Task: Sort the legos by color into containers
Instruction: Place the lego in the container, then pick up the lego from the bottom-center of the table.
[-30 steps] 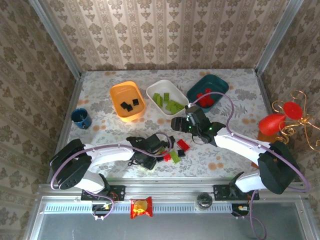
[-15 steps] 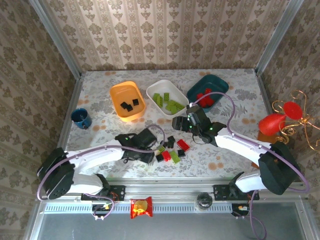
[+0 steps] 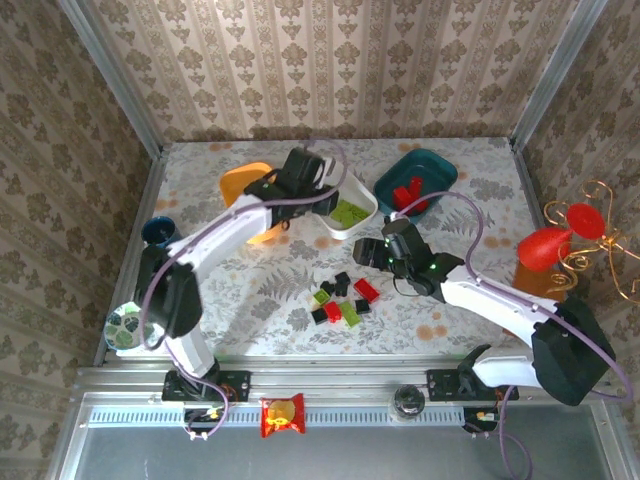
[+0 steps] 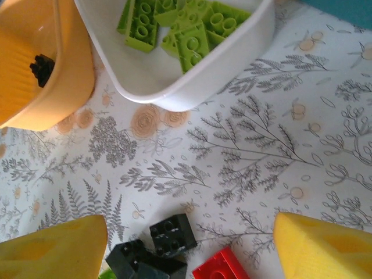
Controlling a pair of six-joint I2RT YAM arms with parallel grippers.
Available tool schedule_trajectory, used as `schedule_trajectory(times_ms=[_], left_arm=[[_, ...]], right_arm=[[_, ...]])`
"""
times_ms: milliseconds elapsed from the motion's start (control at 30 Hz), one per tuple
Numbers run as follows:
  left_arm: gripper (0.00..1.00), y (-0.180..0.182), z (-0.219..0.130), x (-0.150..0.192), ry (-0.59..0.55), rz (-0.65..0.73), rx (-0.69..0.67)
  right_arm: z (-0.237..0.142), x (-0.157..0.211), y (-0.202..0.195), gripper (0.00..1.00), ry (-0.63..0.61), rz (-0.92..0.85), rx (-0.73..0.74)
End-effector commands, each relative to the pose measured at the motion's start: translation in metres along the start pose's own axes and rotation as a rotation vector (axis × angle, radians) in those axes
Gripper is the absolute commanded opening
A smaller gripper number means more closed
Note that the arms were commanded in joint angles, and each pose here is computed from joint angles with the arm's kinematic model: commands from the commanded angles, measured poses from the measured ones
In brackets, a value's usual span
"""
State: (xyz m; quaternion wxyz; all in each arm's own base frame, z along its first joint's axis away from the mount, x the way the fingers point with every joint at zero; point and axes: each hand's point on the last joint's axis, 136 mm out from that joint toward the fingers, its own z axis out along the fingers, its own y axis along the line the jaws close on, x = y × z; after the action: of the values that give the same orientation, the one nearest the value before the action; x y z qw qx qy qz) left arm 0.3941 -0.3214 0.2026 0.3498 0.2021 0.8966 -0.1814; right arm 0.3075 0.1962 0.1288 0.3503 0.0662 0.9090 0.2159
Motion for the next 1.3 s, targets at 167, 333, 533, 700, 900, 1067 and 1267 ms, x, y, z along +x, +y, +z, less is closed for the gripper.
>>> schedule_trajectory(times_ms=[167,333,533,700,900,1067,1267], left_arm=[[0.33,0.018,0.081,-0.002,0.134,0.020,-0.010],[0.54,0.015,0.091,-0.025,0.112,-0.016,0.022],[0.77,-0.020,0.042,-0.074,-0.014,-0.027,0.147],[0.87,-0.057,-0.025,-0.089,-0.138,-0.011,0.255],[1.00,-0.073,-0.094,-0.059,-0.235,-0.027,0.323],[1.00,-0.054,-0.116,0.002,-0.214,-0.062,0.278],[1.00,-0.018,-0.132,0.066,-0.191,-0.135,0.179]], right_arm=[[-0.017,0.016,-0.021,0.77,0.038,0.006,0.058],[-0.016,0.039,-0.022,0.78,0.142,-0.019,0.053],[-0.004,0.071,-0.019,0.81,0.264,-0.099,0.067],[0.011,0.078,-0.017,0.83,0.299,-0.154,0.116],[0.028,0.086,-0.027,0.80,0.344,-0.188,0.195],[0.032,0.091,-0.028,0.77,0.375,-0.231,0.220],[0.033,0.097,-0.032,0.73,0.402,-0.267,0.248]])
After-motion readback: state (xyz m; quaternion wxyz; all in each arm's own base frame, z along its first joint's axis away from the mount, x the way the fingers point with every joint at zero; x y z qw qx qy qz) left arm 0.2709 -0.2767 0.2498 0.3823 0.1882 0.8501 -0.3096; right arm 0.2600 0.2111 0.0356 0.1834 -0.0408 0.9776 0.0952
